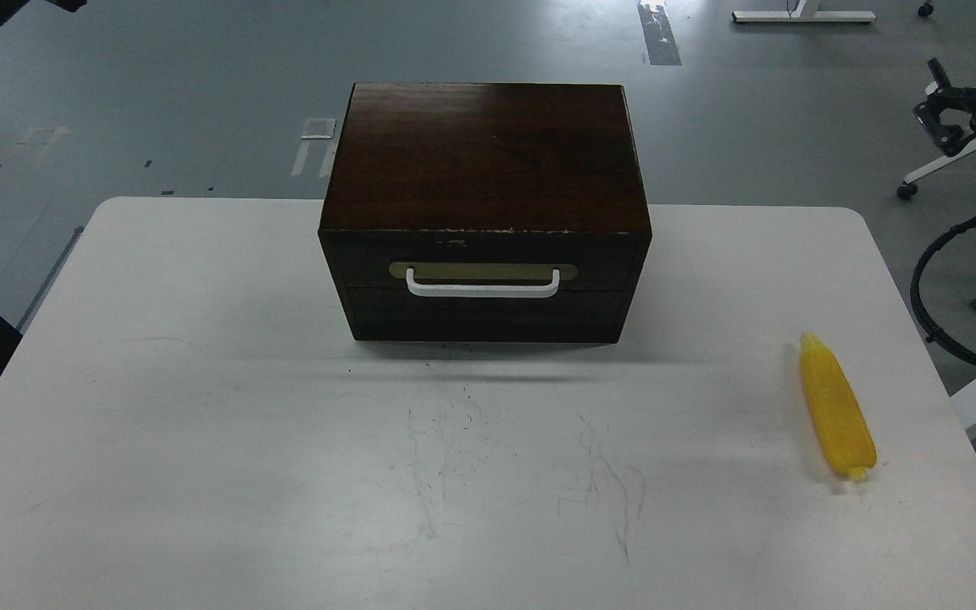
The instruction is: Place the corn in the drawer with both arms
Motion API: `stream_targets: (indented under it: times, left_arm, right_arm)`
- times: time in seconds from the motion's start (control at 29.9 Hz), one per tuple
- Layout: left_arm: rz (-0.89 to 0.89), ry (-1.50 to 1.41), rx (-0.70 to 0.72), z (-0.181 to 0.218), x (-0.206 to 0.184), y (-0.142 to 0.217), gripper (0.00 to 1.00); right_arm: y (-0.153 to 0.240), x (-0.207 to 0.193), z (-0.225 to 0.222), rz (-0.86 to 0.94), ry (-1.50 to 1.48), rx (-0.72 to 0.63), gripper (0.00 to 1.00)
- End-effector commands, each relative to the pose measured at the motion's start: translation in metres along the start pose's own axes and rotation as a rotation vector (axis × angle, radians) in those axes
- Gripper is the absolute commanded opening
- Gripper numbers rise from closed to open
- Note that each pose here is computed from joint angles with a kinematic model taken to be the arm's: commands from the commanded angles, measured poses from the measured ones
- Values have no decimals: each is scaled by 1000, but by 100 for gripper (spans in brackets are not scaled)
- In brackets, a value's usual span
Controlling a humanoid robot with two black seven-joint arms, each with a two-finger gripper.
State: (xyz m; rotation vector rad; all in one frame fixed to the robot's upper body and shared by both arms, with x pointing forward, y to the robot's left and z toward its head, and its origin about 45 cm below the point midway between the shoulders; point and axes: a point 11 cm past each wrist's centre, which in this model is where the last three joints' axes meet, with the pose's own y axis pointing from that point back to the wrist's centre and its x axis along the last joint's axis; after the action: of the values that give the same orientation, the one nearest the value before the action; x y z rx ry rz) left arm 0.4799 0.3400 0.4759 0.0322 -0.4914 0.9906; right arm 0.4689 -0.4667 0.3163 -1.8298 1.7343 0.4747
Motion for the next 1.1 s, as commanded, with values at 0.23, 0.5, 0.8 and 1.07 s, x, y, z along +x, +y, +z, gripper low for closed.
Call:
stream_targets:
  times: [0.23, 0.5, 0.8, 1.07]
  left_arm:
    - [-434, -640, -111, 77, -122, -36, 81]
    - [-693, -1008, -170, 66, -208, -35, 81]
    - [-1068, -1461, -157, 13, -287, -19, 81]
    - [-1313, -1653, -77, -47, -303, 2, 81]
  right_arm:
    - [-1, -2, -1, -4, 1, 1, 100]
    - [-1, -2, -2, -4, -2, 6, 100]
    - [-1, -1, -2, -2, -1, 6, 100]
    - [-1, -1, -3, -1, -1, 9, 100]
